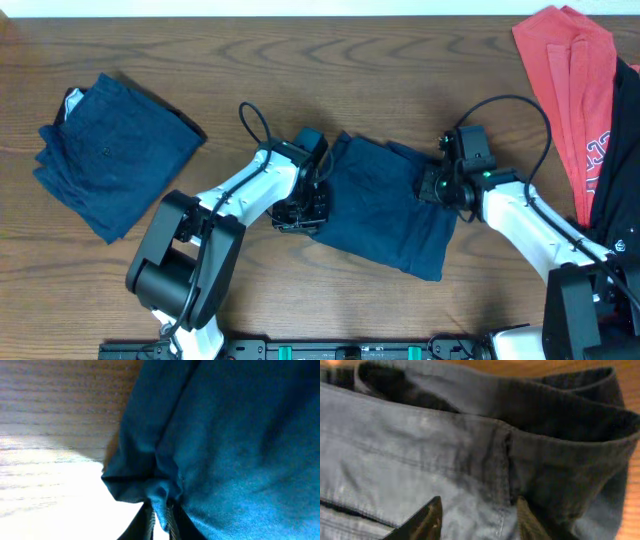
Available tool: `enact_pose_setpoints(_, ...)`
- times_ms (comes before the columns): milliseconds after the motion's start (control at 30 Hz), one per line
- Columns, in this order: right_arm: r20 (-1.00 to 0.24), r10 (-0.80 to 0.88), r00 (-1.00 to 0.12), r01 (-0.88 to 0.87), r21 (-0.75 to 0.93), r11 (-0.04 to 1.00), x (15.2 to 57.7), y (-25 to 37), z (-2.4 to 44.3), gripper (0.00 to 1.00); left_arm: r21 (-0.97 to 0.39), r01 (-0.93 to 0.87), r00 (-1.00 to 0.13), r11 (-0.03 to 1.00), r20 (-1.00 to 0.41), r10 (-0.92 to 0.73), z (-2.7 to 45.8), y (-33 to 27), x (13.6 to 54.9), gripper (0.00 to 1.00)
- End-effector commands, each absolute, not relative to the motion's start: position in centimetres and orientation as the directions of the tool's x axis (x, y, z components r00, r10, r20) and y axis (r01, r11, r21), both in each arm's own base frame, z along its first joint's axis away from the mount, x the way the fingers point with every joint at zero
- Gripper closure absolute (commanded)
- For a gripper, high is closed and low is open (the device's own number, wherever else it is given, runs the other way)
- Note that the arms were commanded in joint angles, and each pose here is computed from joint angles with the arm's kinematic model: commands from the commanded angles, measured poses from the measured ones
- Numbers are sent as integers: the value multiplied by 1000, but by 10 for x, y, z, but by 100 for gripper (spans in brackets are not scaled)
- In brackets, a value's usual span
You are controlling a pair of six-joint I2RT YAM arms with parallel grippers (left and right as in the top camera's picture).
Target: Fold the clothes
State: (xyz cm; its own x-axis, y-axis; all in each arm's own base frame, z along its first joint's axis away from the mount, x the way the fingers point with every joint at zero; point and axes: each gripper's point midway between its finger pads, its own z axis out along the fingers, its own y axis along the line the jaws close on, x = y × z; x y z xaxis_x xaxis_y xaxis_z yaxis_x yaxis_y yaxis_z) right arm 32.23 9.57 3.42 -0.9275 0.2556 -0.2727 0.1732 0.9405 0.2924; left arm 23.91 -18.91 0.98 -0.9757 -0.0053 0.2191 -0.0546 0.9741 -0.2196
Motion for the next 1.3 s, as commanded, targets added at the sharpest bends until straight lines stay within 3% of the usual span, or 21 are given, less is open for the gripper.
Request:
enact_pose_setpoints(0, -335, 173, -926, 75, 286, 955, 339, 98, 64, 50, -250, -63, -994, 966, 100, -39, 39, -183, 256, 85)
enact_pose_setpoints(33, -336, 156, -929, 60, 279, 958, 339, 98, 73, 50, -259, -62, -998, 964, 40, -53, 49, -180, 267, 83)
enact_pose_setpoints(67, -339, 144, -929, 49, 275, 960, 339, 98, 81, 49, -272, -60, -998, 960, -13, -66, 58, -178, 277, 60)
enact_pose_setpoints(100, -346, 138, -928, 43, 268, 962, 338, 97, 91, 48, -288, -57, -994, 956, -71, -81, 68, -176, 288, 28)
enact_pose_setpoints(133, -357, 136, -924, 41, 262, 964, 338, 96, 100, 48, -318, -49, -985, 947, -140, -98, 80, -176, 302, 13)
enact_pose_setpoints(167, -374, 132, -918, 35, 255, 966, 338, 94, 111, 47, -345, -27, -975, 938, -199, -101, 90, -178, 314, 8)
enact_pose_setpoints(267, -415, 136, -900, 26, 260, 965, 334, 92, 137, 37, -409, 151, -930, 900, -369, -12, 114, -193, 343, 7)
enact_pose_setpoints(400, -454, 140, -880, 14, 270, 963, 323, 90, 160, 33, -460, 232, -910, 857, -414, 24, 108, -211, 360, 7)
enact_pose_setpoints(667, -454, 140, -880, 15, 269, 963, 302, 85, 175, 33, -552, 253, -940, 794, -334, 67, 47, -239, 370, 6)
enact_pose_setpoints(900, -415, 137, -900, 34, 246, 969, 291, 80, 169, 33, -564, 197, -971, 802, -224, 81, -3, -251, 357, 6)
enact_pose_setpoints(967, -415, 137, -899, 36, 243, 969, 291, 80, 169, 34, -588, 208, -975, 782, -190, 117, -11, -264, 344, 12)
enact_pose_setpoints(1067, -415, 137, -899, 36, 243, 969, 291, 80, 169, 34, -607, 242, -970, 757, -166, 177, -15, -284, 325, 37)
enact_pose_setpoints(1200, -415, 137, -900, 35, 243, 969, 291, 80, 169, 34, -611, 294, -955, 735, -223, 197, -8, -297, 327, 92)
enact_pose_setpoints(1267, -411, 136, -901, 37, 242, 970, 290, 79, 168, 34, -597, 287, -954, 749, -253, 164, 1, -291, 340, 94)
